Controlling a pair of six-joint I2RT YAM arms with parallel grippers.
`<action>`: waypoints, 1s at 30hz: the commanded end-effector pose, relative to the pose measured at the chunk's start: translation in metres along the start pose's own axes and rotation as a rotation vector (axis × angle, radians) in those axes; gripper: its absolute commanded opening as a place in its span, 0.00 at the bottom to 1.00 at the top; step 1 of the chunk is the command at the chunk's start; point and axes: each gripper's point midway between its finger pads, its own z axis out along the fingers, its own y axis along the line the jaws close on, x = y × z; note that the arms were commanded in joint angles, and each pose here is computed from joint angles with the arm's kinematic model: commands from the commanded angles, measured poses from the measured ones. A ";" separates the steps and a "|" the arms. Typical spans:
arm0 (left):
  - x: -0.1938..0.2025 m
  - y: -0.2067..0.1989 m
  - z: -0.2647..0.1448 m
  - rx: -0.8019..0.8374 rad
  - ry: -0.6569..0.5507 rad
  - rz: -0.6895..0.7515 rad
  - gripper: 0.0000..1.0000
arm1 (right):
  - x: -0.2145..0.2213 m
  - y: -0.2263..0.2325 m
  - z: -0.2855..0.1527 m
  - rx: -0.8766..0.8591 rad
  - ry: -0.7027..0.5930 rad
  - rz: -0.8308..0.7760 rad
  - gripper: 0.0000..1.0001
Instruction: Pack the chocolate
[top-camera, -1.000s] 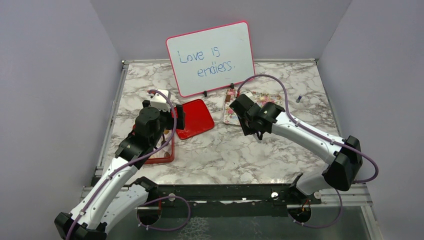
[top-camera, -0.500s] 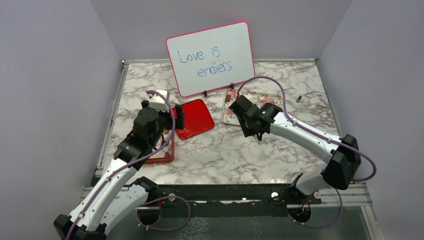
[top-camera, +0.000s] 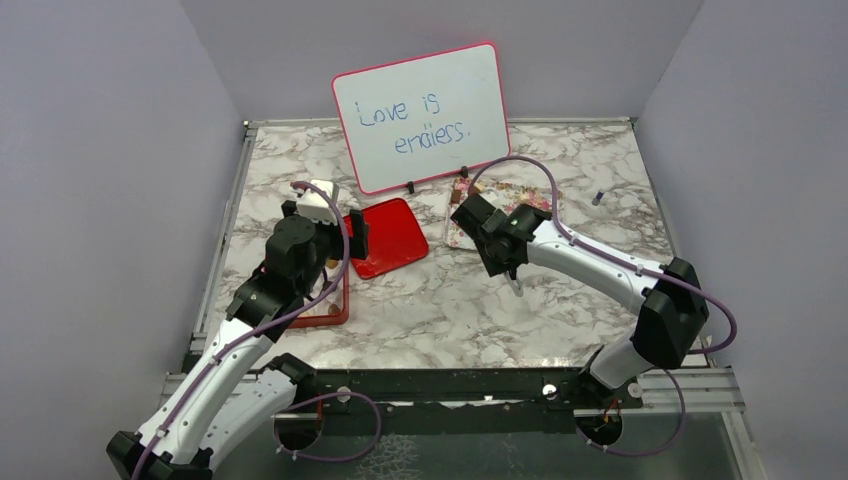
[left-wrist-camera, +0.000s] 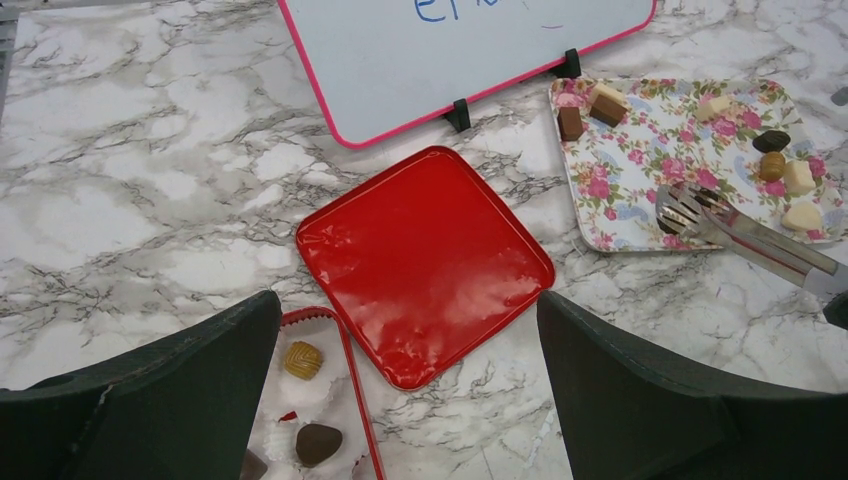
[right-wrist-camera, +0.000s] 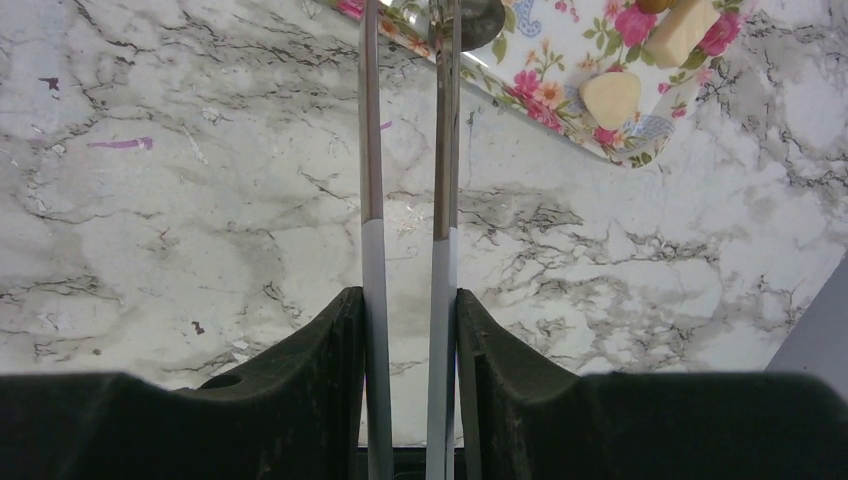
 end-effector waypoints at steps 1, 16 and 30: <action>-0.022 -0.005 -0.007 0.025 -0.061 -0.005 0.99 | -0.011 -0.006 -0.009 0.014 -0.022 0.007 0.38; -0.025 -0.004 -0.013 0.029 -0.095 -0.033 0.99 | -0.007 -0.026 0.001 0.124 -0.006 0.012 0.35; -0.040 -0.001 -0.021 0.013 -0.124 -0.046 0.99 | -0.032 -0.018 0.000 0.034 -0.065 0.064 0.33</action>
